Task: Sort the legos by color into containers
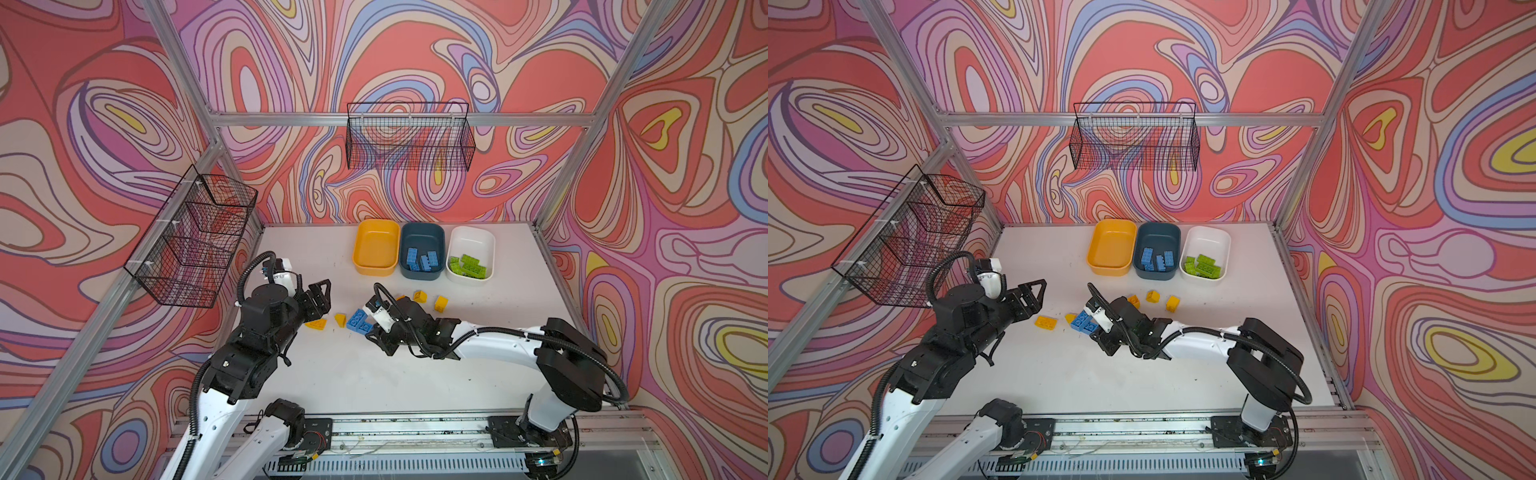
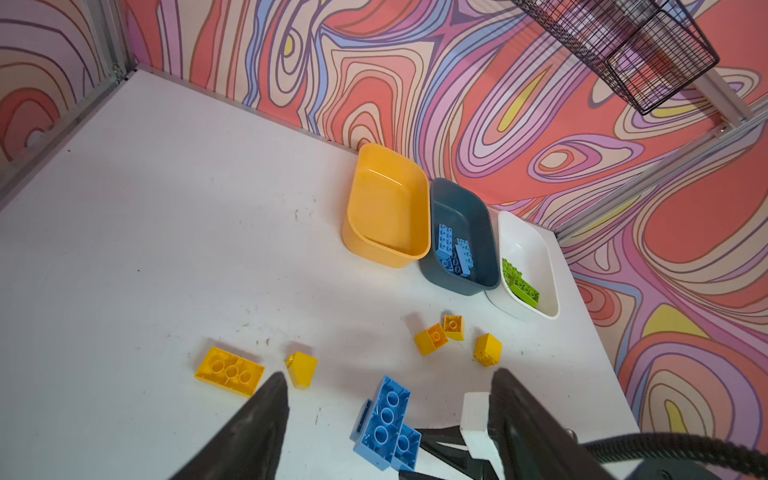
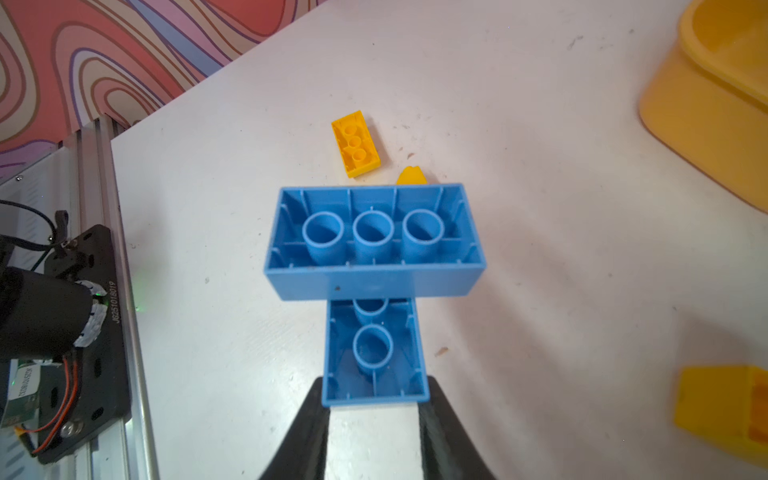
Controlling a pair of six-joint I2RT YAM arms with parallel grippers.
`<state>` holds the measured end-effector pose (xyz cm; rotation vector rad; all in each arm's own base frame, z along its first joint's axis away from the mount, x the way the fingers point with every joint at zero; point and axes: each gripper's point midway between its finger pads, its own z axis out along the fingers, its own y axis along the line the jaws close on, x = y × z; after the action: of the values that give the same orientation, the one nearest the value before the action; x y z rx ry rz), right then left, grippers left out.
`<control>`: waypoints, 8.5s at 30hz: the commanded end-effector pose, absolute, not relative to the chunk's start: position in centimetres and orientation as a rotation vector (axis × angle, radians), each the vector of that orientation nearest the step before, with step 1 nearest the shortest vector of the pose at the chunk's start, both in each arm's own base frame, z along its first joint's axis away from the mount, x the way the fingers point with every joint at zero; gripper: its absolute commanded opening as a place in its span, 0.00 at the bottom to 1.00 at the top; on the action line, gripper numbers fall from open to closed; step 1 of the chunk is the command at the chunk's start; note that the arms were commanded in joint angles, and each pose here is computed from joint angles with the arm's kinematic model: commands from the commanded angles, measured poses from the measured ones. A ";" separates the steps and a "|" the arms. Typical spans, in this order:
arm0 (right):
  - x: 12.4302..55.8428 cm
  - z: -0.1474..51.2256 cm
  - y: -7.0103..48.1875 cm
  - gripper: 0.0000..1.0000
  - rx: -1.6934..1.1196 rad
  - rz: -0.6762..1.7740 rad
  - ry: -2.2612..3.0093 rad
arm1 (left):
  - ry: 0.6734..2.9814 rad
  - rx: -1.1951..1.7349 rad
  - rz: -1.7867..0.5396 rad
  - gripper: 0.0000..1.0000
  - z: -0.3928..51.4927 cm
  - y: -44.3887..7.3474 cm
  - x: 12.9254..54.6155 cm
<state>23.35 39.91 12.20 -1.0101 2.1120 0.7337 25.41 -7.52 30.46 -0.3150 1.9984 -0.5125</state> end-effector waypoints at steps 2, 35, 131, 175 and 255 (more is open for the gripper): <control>22.7 9.7 35.4 0.29 -0.964 0.607 2.317 | 1.989 -0.349 -0.588 0.76 29.5 -8.4 26.2; 26.4 11.9 29.8 0.31 -0.750 0.821 2.643 | 2.152 -0.364 -0.632 0.75 21.0 -10.5 27.5; 29.2 18.1 15.2 0.72 0.028 0.762 2.151 | 2.520 0.170 -0.553 0.31 15.7 -34.9 48.7; 37.2 4.7 31.2 0.73 -0.559 0.262 2.521 | 2.250 -0.230 -0.377 0.74 21.2 -9.9 24.0; 30.6 23.4 21.3 0.73 -0.159 0.626 2.001 | 2.813 -0.336 0.095 0.47 3.1 -10.8 33.9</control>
<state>31.26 21.50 23.28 -0.1608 2.0053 0.6040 33.50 -11.25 2.89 -0.3424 2.8137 0.0443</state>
